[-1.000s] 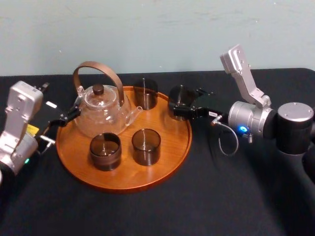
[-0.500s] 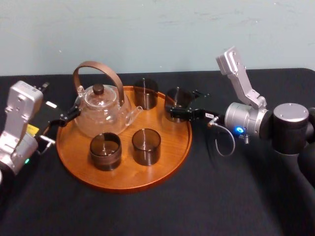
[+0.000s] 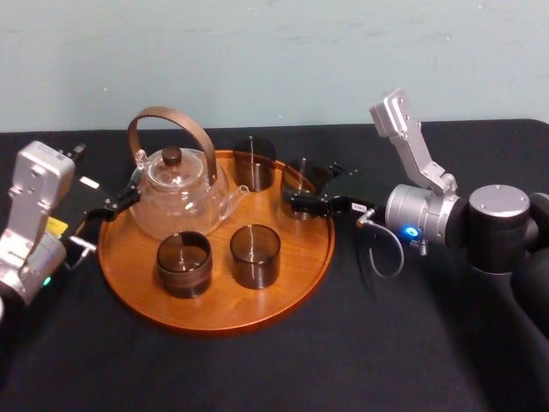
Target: Pick up the glass from the table and place it on the tray.
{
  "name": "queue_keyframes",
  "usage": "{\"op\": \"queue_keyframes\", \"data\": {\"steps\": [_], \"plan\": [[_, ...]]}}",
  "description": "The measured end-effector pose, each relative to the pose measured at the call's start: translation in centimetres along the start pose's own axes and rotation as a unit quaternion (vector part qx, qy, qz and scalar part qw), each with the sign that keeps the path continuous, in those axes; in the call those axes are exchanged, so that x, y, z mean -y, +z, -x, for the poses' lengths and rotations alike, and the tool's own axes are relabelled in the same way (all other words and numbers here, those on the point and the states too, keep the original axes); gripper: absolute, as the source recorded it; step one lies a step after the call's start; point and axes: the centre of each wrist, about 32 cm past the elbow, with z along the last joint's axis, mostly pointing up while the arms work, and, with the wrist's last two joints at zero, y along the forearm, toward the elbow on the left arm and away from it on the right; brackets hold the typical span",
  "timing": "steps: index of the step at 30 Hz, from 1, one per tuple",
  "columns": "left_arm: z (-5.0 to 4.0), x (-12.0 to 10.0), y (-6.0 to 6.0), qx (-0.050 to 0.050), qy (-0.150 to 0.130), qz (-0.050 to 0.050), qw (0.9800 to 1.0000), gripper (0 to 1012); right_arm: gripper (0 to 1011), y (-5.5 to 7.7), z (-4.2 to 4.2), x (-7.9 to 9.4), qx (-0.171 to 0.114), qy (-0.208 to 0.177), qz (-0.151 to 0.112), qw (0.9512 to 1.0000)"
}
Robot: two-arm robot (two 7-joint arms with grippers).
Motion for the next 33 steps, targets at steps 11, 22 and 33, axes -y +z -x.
{"op": "queue_keyframes", "data": {"steps": [11,22,33], "plan": [[0.00,0.0,0.0,0.000,0.000,0.000,1.0000,1001,918,-0.5,0.09,-0.4,-0.001,0.006,0.005,1.0000],[0.00,0.0,0.0,0.000,0.000,0.000,1.0000,1001,918,-0.8,0.23,-0.6,-0.001,0.010,0.010,0.9999],[0.00,0.0,0.0,0.000,0.000,0.000,1.0000,1001,918,-1.1,0.25,-0.9,0.001,0.011,0.011,0.9999]]}}
